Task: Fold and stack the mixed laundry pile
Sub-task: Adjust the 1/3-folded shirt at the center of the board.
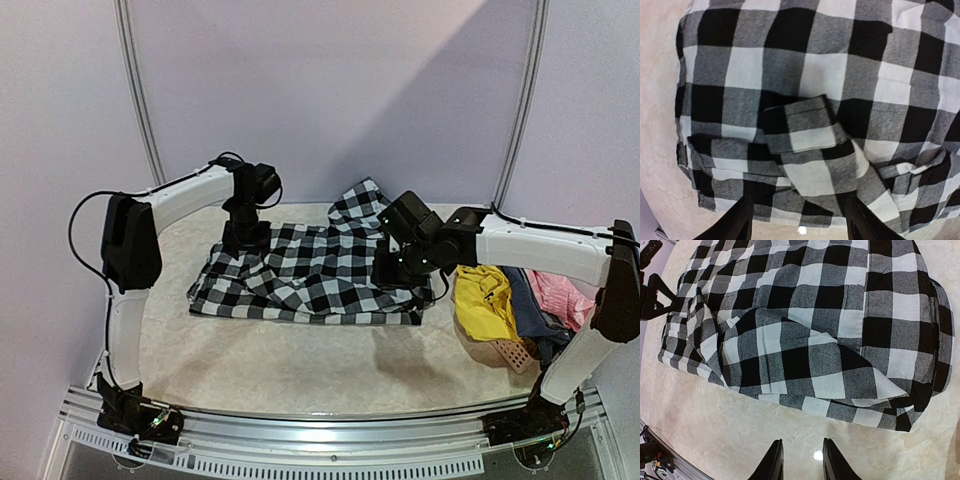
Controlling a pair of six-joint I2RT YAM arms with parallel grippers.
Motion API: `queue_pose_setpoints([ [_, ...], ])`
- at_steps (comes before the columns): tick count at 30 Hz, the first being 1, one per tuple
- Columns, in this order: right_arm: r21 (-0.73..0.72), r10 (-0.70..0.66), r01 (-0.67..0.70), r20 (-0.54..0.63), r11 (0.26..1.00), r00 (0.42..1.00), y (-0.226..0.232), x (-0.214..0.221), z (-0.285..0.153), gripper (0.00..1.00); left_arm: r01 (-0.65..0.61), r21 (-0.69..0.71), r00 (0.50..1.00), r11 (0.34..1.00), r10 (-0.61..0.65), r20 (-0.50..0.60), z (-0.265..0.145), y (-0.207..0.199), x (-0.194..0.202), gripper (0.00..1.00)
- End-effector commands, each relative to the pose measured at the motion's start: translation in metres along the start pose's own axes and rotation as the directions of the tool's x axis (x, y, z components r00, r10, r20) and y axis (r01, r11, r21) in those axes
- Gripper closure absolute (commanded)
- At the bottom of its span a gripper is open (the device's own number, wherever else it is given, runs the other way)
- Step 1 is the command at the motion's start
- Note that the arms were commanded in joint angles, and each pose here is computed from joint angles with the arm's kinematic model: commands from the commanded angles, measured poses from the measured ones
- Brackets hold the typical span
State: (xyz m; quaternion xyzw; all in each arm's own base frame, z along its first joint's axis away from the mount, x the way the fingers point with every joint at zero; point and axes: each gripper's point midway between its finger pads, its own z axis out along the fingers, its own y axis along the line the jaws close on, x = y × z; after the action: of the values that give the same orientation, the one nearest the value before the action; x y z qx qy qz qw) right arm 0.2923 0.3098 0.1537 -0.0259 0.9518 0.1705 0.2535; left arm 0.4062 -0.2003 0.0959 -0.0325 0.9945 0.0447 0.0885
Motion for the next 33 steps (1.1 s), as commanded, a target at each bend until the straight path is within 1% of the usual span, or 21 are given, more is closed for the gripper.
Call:
queue_pose_setpoints([
  [1, 0.042, -0.002, 0.003, -0.034, 0.999, 0.999, -0.01, 0.01, 0.006, 0.73, -0.029, -0.023, 0.999, 0.999, 0.028, -0.025, 0.009, -0.019, 0.0, 0.38],
  [9, 0.067, -0.026, 0.029, -0.048, 0.997, 0.998, -0.018, 0.014, -0.002, 0.73, -0.052, -0.038, 0.998, 0.998, 0.05, -0.048, 0.045, -0.042, -0.006, 0.41],
  [12, 0.068, -0.038, 0.043, -0.063, 0.997, 0.997, -0.019, 0.017, -0.002, 0.73, -0.056, -0.043, 0.998, 0.998, 0.054, -0.04, 0.054, -0.045, -0.01, 0.45],
  [13, 0.068, -0.042, 0.046, -0.068, 0.997, 0.997, -0.02, 0.018, -0.002, 0.73, -0.055, -0.039, 0.998, 0.998, 0.053, -0.04, 0.057, -0.046, -0.011, 0.48],
  [14, 0.068, -0.047, 0.051, -0.071, 0.996, 0.996, -0.019, 0.019, -0.002, 0.73, -0.057, -0.029, 0.998, 0.998, 0.056, -0.034, 0.058, -0.048, -0.012, 0.53],
  [18, 0.072, -0.067, 0.072, -0.078, 0.995, 0.995, -0.02, 0.019, -0.004, 0.73, -0.08, 0.083, 0.997, 0.993, 0.078, 0.019, 0.054, -0.066, -0.019, 0.87],
  [20, 0.075, -0.072, 0.078, -0.079, 0.994, 0.994, -0.021, 0.019, -0.004, 0.73, -0.087, 0.11, 0.995, 0.99, 0.081, 0.064, 0.043, -0.068, -0.024, 0.97],
  [21, 0.076, -0.074, 0.08, -0.076, 0.994, 0.994, -0.021, 0.018, -0.005, 0.73, -0.091, 0.123, 0.993, 0.988, 0.08, 0.09, 0.035, -0.068, -0.028, 1.0],
  [24, 0.077, -0.079, 0.084, -0.069, 0.993, 0.995, -0.022, 0.017, -0.007, 0.73, -0.106, 0.176, 0.981, 0.979, 0.074, 0.179, 0.005, -0.07, -0.038, 1.0],
  [27, 0.075, -0.076, 0.081, -0.065, 0.994, 0.995, -0.021, 0.016, -0.007, 0.73, -0.156, 0.269, 0.955, 0.95, 0.075, 0.287, -0.033, -0.079, -0.049, 1.0],
  [28, 0.075, -0.075, 0.08, -0.064, 0.994, 0.995, -0.021, 0.016, -0.007, 0.73, -0.186, 0.298, 0.941, 0.936, 0.082, 0.327, -0.046, -0.082, -0.052, 1.0],
  [30, 0.074, -0.068, 0.072, -0.058, 0.995, 0.996, -0.021, 0.015, -0.007, 0.73, -0.251, 0.369, 0.898, 0.895, 0.074, 0.433, -0.082, -0.089, -0.06, 1.0],
  [32, 0.074, -0.062, 0.066, -0.052, 0.995, 0.997, -0.021, 0.014, -0.008, 0.73, -0.319, 0.421, 0.835, 0.849, 0.043, 0.548, -0.125, -0.087, -0.062, 1.0],
  [33, 0.073, -0.06, 0.064, -0.05, 0.995, 0.997, -0.021, 0.014, -0.008, 0.73, -0.335, 0.417, 0.805, 0.845, 0.026, 0.593, -0.137, -0.079, -0.062, 1.0],
])
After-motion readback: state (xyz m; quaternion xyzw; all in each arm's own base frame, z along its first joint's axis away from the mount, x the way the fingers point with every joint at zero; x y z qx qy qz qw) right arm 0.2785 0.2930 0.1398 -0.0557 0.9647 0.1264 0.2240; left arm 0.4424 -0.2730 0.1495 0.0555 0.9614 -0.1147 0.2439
